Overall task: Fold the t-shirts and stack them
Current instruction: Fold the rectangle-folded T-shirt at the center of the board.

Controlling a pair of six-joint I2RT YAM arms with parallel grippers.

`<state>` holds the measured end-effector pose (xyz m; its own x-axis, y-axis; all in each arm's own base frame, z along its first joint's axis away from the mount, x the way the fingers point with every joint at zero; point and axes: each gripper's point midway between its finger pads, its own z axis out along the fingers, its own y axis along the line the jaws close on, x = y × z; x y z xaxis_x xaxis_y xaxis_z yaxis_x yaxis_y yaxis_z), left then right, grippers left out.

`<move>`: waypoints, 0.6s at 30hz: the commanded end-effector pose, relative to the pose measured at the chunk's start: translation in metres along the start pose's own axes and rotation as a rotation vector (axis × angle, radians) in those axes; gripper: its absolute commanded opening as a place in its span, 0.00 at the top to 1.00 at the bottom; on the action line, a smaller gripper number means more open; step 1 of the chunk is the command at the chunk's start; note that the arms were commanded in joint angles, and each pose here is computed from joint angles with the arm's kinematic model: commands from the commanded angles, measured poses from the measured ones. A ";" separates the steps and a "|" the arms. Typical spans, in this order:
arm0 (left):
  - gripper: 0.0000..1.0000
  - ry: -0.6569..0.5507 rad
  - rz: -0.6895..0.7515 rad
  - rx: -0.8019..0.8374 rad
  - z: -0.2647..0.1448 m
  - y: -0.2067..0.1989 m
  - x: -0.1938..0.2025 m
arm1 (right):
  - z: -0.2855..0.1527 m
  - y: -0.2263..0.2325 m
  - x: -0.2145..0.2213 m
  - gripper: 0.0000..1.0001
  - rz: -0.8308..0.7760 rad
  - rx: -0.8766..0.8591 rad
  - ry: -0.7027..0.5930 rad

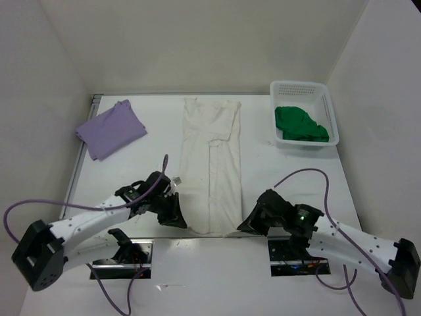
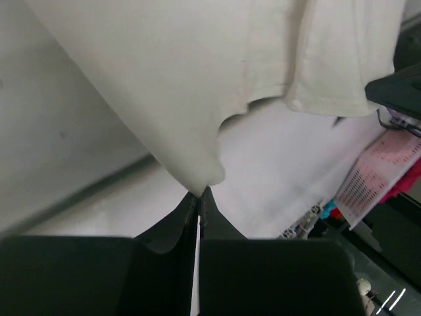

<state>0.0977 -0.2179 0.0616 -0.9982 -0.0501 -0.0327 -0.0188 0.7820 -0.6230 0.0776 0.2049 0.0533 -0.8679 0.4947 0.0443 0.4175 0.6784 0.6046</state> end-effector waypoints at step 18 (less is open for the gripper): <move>1.00 -0.366 0.020 0.016 -0.100 -0.040 -0.207 | -0.046 0.139 -0.220 1.00 -0.276 0.037 -0.404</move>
<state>0.2536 -0.1870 0.1695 -0.9414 -0.2579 -0.2175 -0.0575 0.7580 -0.6497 0.2683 0.1653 0.1444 -0.7916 0.5367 -0.2922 0.3493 0.7897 0.5043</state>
